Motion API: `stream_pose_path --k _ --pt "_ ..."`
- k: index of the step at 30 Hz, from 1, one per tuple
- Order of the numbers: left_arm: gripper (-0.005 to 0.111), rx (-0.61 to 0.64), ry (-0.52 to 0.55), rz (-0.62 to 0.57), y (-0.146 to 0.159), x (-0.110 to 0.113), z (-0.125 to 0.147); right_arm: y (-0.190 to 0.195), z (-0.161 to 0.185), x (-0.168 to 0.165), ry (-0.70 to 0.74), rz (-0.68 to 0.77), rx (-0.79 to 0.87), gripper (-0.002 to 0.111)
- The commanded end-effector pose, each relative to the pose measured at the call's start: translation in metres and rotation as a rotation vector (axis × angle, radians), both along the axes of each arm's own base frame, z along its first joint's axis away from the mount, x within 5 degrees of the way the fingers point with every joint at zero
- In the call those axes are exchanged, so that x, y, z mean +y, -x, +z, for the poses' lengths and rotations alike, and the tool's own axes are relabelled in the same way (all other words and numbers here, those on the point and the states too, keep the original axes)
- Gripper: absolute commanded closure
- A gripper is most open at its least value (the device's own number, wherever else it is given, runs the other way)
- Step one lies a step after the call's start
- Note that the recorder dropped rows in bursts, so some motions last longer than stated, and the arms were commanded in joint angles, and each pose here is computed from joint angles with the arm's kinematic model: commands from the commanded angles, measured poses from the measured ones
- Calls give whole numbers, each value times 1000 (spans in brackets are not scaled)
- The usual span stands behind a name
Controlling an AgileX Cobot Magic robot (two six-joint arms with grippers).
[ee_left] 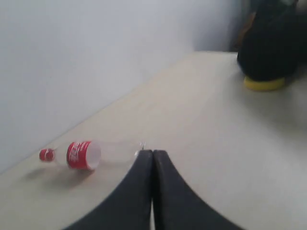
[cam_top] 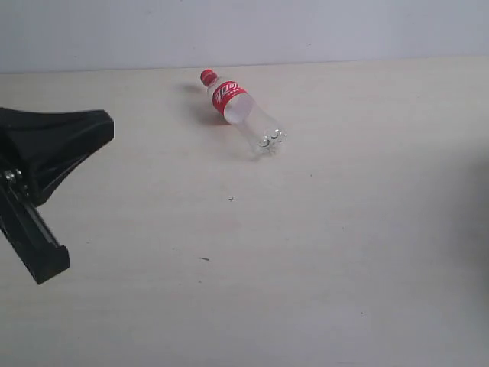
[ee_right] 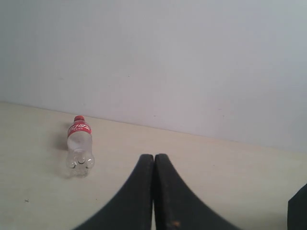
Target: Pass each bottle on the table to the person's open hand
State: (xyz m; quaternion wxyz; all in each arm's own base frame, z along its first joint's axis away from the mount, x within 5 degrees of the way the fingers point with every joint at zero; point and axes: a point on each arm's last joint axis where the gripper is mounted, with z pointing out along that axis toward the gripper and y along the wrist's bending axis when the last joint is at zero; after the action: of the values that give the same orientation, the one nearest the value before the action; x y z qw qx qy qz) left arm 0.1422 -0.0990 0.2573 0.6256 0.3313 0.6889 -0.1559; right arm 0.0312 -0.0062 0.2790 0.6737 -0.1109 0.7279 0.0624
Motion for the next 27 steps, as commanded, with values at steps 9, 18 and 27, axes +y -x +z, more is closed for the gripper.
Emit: stream_pose_path --k 9,18,27 --pt "107 48 -36 35 1 4 -5 1 3 -1 0 -3 -22 108" --pt "107 46 -45 36 1 4 -5 1 3 -1 0 -3 -22 108" --pt "107 10 -18 27 4 5 1 1 3 -1 0 -3 -22 108"
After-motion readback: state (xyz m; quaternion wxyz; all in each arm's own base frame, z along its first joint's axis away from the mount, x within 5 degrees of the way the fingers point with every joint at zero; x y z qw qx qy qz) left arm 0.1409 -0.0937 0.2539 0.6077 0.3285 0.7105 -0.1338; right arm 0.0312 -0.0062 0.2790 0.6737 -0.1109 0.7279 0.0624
